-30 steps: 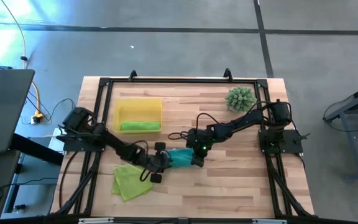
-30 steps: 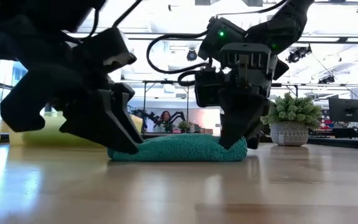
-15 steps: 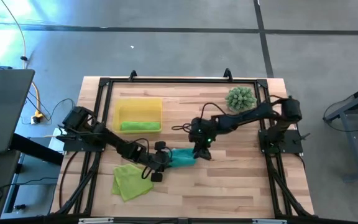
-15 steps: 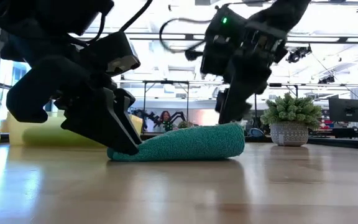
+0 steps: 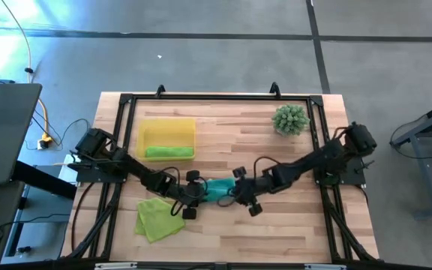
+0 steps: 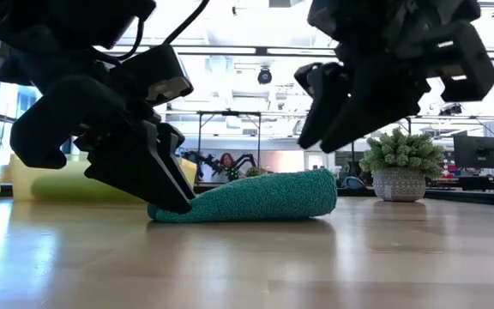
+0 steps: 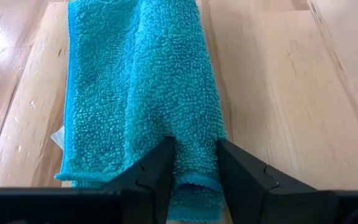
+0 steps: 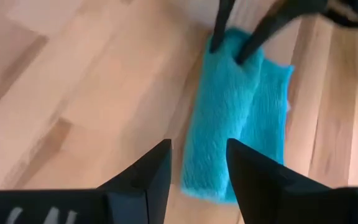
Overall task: Roll microfiber towels into tight, uniform cylinder then place into a basket
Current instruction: Roll the blue microfiber towel
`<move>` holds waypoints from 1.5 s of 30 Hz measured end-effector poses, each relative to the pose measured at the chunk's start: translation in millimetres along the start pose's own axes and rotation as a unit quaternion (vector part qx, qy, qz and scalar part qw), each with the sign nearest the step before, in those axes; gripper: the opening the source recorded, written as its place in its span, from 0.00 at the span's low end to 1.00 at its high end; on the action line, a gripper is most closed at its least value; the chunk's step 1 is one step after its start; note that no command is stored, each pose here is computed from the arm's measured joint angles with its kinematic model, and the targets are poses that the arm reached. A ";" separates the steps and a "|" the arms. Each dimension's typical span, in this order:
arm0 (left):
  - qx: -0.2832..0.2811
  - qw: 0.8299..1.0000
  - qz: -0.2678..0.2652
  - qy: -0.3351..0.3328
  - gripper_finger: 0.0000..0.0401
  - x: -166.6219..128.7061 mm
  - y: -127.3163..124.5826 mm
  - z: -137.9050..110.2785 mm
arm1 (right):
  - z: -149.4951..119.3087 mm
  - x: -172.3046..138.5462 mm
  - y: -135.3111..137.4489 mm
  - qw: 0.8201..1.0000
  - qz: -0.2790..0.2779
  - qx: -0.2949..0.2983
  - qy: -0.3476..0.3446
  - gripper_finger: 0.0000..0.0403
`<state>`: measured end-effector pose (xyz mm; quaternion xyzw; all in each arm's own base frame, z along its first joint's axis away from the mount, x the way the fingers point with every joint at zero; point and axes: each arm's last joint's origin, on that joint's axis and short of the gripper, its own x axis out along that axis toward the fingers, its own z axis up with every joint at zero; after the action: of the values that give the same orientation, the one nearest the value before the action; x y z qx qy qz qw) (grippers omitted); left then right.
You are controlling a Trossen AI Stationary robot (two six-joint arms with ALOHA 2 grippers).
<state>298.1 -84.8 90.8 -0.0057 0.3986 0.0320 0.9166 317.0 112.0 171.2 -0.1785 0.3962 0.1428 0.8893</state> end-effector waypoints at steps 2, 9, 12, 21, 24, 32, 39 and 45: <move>0.000 1.000 0.001 -0.001 0.28 0.0 -0.1 0.0 | 2.2 4.5 6.0 1.000 -0.004 -0.006 -0.010 0.36; -0.019 1.000 0.003 -0.003 0.28 0.0 0.1 0.1 | -7.7 27.0 15.0 1.000 -0.011 -0.020 0.018 0.36; -0.025 1.000 0.004 -0.004 0.28 0.1 0.1 0.1 | -8.9 29.7 12.0 0.999 -0.041 -0.019 0.023 0.36; -0.026 1.000 0.004 -0.005 0.28 0.1 0.0 0.2 | -11.4 32.3 8.8 0.994 -0.069 -0.069 0.038 0.37; -0.026 1.000 0.005 -0.005 0.28 0.1 0.0 0.2 | -14.2 35.6 5.7 0.995 -0.069 -0.059 0.045 0.42; -0.028 1.000 0.004 -0.009 0.28 0.2 -0.1 0.7 | -24.0 47.4 -2.9 0.995 -0.074 -0.004 0.066 0.54; -0.039 0.999 0.013 -0.019 0.28 -2.0 -0.3 4.5 | -29.2 53.3 -5.6 0.996 -0.049 0.029 0.075 0.43; -0.044 0.999 0.009 -0.023 0.28 -11.2 0.6 9.7 | -30.5 54.0 -6.3 0.993 -0.054 0.067 0.079 0.22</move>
<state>297.5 -84.4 105.7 -0.0418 0.3757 0.0578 0.9240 334.4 99.3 112.7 -0.1504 0.4635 0.0530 0.8716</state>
